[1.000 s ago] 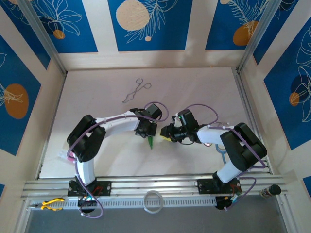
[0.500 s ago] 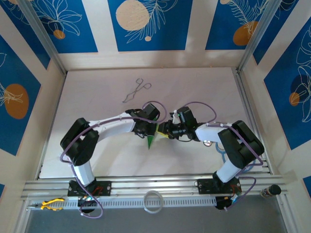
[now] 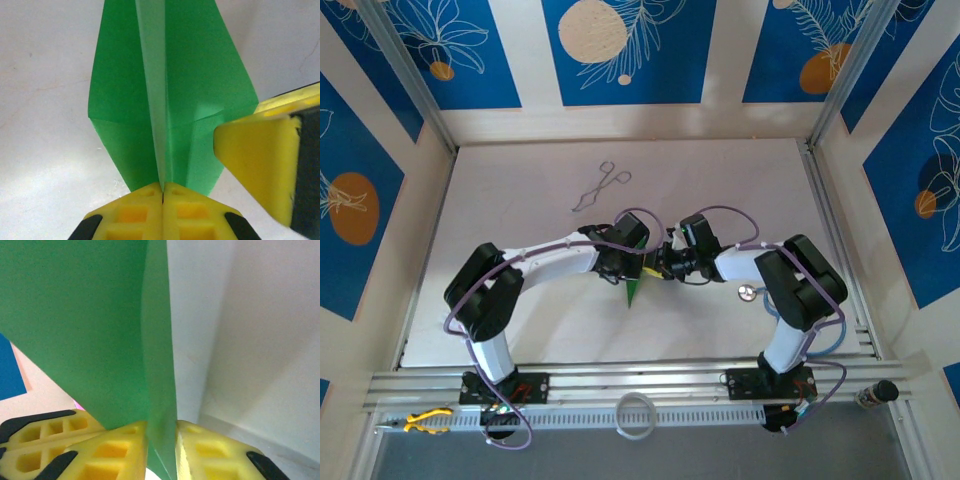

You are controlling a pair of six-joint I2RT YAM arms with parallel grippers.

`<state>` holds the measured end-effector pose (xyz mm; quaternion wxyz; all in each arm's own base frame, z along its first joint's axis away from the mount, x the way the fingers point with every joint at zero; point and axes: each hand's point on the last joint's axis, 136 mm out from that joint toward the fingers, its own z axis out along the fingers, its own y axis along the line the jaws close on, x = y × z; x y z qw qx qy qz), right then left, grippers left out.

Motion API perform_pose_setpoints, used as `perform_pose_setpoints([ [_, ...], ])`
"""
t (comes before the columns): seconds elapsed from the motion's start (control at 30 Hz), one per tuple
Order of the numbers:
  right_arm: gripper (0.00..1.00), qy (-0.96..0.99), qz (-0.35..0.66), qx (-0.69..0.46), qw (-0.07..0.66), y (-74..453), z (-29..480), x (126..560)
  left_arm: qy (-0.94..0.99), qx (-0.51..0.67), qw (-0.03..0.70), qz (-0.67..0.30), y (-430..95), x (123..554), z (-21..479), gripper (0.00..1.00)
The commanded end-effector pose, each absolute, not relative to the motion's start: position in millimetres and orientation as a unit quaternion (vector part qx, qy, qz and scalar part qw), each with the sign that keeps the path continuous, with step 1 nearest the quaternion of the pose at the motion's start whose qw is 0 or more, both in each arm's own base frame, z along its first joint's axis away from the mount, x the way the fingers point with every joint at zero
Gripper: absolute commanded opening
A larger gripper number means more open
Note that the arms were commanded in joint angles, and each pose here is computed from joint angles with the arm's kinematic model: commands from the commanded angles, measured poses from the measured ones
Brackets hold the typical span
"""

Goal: Fold a paper plane with a square sheet of paper (pick it up from the middle)
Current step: Move a paper plane to the center of the table.

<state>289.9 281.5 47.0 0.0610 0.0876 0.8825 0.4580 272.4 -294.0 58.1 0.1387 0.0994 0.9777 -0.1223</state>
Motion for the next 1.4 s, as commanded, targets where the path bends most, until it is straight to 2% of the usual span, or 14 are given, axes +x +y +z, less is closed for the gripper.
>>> perform_pose_setpoints([
  [0.0,0.14,0.882,0.46,0.084,0.054,281.7,44.9,289.7,0.978,0.108,0.124,-0.125,-296.8,265.9,52.1,0.02],
  [0.23,0.09,0.882,0.461,0.086,0.047,280.6,39.5,285.4,0.979,0.101,0.114,-0.137,-301.9,264.1,46.7,0.08],
  [0.63,0.09,0.882,0.462,0.086,0.043,280.0,37.1,282.5,0.98,0.086,0.106,-0.146,-302.9,264.4,42.3,0.16],
  [1.37,0.09,0.882,0.462,0.086,0.04,279.8,35.9,280.5,0.982,0.085,0.096,-0.141,-303.5,264.1,30.7,0.17],
])
